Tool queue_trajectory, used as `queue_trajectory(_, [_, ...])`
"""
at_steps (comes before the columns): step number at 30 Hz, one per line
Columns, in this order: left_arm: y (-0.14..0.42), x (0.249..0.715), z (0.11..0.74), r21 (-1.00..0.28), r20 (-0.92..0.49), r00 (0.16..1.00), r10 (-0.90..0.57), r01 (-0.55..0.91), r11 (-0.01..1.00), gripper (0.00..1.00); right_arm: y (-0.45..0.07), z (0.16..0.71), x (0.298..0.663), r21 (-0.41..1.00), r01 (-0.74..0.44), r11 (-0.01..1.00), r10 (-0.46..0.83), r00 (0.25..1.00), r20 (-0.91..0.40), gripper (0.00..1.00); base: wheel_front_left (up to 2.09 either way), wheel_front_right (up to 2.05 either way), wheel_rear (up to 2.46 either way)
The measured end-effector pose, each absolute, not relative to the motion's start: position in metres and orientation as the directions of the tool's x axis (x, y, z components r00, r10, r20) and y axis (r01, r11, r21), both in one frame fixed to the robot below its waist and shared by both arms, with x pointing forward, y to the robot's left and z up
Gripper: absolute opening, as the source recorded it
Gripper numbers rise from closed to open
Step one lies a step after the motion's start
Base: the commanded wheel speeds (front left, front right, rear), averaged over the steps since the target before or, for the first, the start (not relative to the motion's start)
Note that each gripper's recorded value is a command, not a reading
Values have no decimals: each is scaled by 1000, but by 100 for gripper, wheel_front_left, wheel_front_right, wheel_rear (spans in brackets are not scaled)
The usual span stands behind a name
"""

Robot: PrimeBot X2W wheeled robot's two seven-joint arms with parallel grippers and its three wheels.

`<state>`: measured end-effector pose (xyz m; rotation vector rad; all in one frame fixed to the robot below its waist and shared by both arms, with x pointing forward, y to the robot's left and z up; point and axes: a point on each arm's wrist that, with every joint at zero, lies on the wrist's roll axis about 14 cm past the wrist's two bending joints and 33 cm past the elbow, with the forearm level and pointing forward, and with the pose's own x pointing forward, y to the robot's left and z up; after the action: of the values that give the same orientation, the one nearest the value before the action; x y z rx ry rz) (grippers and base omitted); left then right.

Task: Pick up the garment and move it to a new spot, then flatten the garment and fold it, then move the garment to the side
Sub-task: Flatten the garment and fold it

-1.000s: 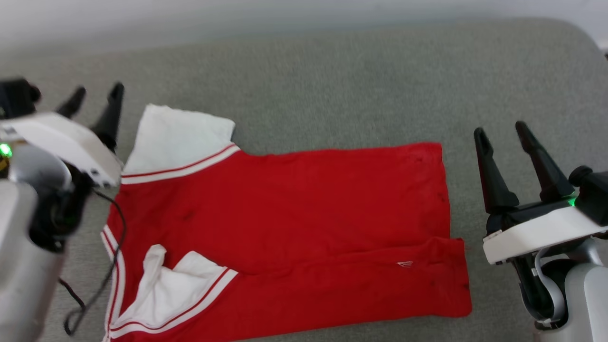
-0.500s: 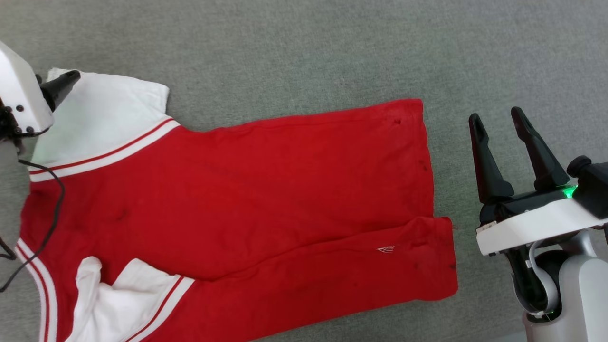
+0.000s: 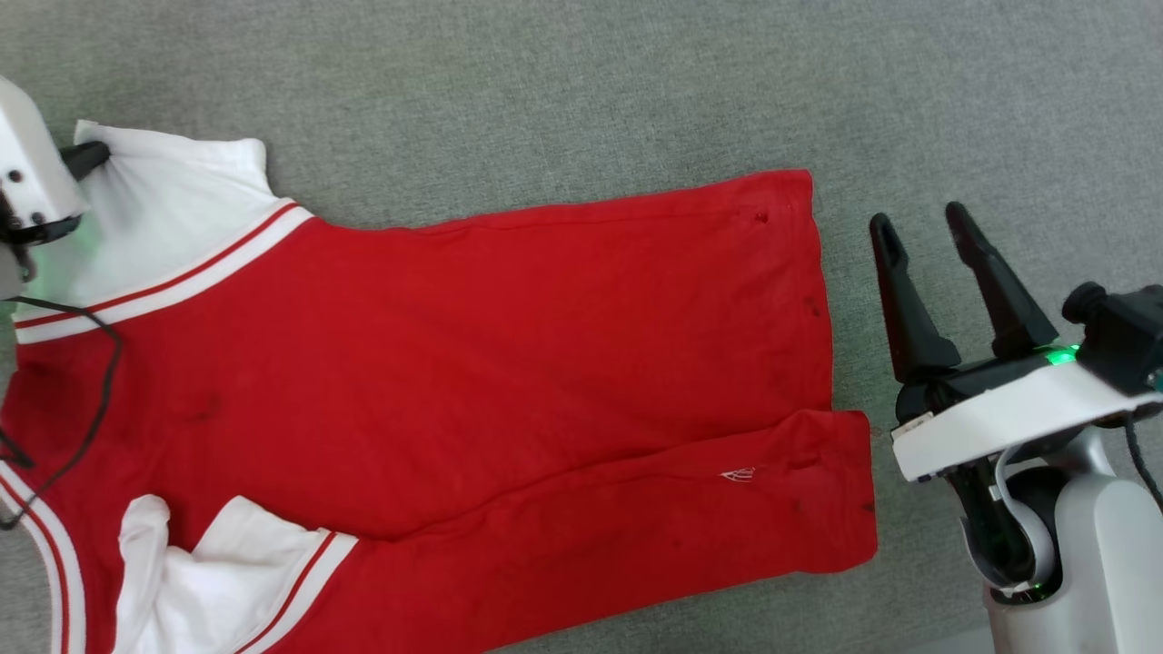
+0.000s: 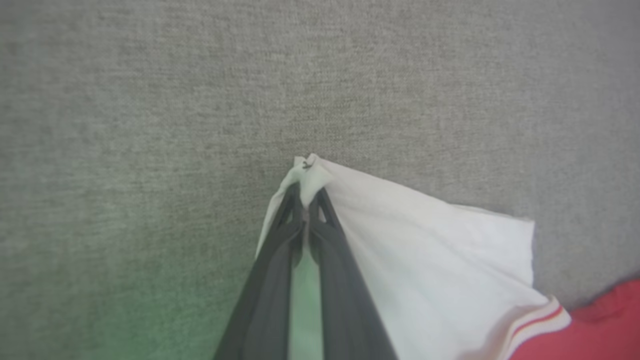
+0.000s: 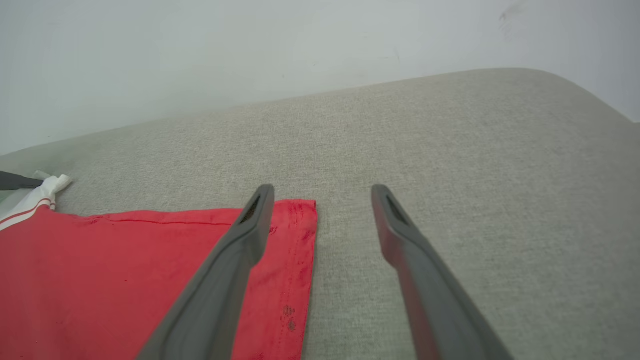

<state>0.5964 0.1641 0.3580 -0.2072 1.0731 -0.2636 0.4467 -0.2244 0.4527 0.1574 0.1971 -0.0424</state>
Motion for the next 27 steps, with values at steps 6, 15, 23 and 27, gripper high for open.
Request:
queue_trajectory(6, [164, 596, 367, -293, -801, 517, -303, 103, 951, 0, -224, 448, 455, 203, 40, 978, 14, 966, -258, 100, 0, 0, 0])
queue_trajectory(15, [160, 600, 417, -236, -692, 655, -304, 193, 953, 0, -224, 405, 474, 231, 20, 973, 136, 759, -637, 100, 0, 0, 0])
queue_trajectory(23, [166, 595, 440, -209, -636, 707, -309, 227, 951, 0, -194, 376, 485, 229, -39, 973, 214, 541, -813, 100, 0, 0, 0])
queue_trajectory(27, [172, 593, 438, -207, -629, 715, -305, 223, 952, 0, -188, 363, 485, 209, -52, 976, 210, 454, -866, 43, 0, 0, 0])
